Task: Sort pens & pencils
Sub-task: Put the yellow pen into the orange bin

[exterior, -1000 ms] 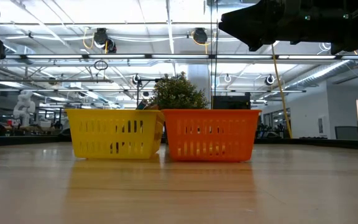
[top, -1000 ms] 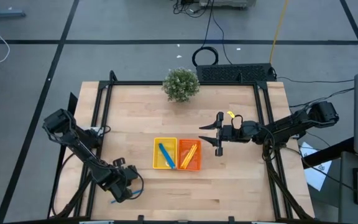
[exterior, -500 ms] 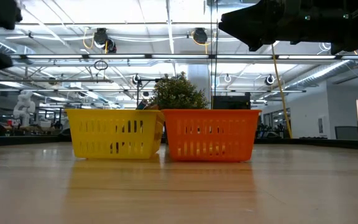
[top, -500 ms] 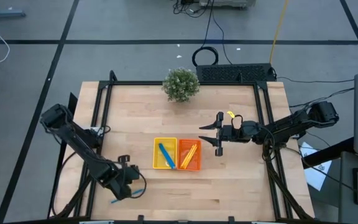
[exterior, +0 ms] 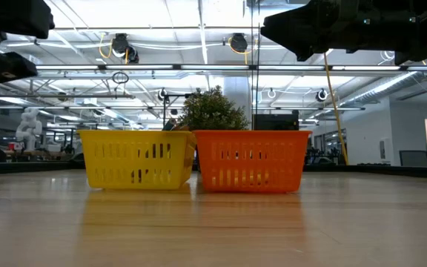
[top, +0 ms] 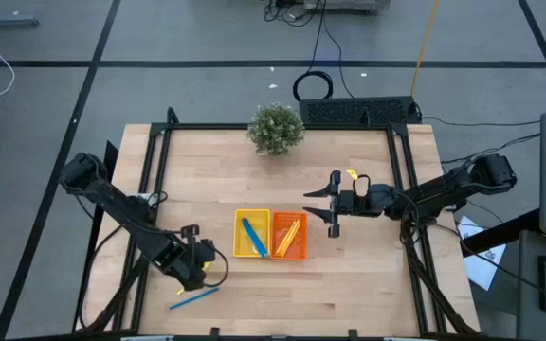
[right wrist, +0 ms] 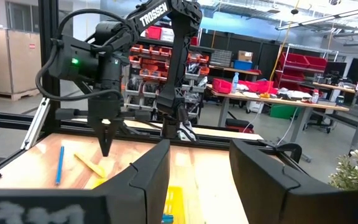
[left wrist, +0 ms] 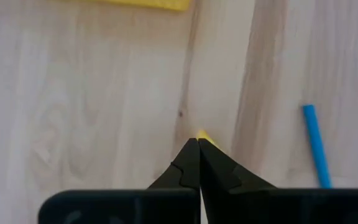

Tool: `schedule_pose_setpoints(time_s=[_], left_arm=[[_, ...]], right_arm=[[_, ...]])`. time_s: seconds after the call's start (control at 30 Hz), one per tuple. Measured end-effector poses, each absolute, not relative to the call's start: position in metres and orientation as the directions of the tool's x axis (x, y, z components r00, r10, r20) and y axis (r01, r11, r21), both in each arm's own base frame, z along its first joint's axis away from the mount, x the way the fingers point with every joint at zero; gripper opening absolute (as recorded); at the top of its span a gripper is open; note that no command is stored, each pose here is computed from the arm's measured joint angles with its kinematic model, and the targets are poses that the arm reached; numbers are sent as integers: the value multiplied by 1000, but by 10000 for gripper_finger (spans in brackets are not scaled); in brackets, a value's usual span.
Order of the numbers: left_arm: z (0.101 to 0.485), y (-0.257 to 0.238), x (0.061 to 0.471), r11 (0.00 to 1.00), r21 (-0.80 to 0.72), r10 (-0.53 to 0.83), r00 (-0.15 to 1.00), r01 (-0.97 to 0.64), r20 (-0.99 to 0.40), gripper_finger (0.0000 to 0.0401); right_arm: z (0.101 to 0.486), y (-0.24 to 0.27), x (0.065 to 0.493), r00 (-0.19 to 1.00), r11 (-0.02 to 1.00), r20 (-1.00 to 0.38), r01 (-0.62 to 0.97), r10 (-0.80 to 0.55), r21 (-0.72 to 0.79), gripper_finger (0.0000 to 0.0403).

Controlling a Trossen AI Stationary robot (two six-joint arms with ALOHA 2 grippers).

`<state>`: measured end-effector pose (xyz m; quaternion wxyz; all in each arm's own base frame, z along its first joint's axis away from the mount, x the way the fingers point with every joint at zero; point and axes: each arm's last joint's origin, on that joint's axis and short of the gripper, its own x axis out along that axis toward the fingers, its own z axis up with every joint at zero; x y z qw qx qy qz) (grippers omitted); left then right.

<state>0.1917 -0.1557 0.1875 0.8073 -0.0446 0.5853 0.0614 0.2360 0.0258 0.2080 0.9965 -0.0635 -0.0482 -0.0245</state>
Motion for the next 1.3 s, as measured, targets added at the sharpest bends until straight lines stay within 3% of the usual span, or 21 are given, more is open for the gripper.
schedule_pose_setpoints(time_s=[0.17,0.37,0.5,0.6,0.7,1.03,1.3], left_arm=[[187,-159,189,961,-68,11,284,-268,-959,22],[189,-173,185,925,-168,-56,317,-340,-947,95],[176,-177,186,851,-251,-81,358,-462,-930,143],[159,-176,187,798,-246,-68,323,-550,-944,164],[146,-173,186,780,-168,-23,239,-603,-971,169],[142,-173,188,786,-156,4,256,-599,-967,161],[142,-172,185,810,-127,-9,206,-573,-979,159]], right_arm=[[207,26,236,995,991,92,54,-43,-126,155],[206,26,236,996,990,76,52,-42,-128,155],[206,26,236,996,990,77,52,-43,-128,155],[206,26,236,996,990,77,52,-43,-128,155],[206,26,236,996,990,77,52,-43,-128,155],[205,26,236,996,990,73,52,-43,-129,155],[205,26,236,996,990,72,52,-42,-129,155]])
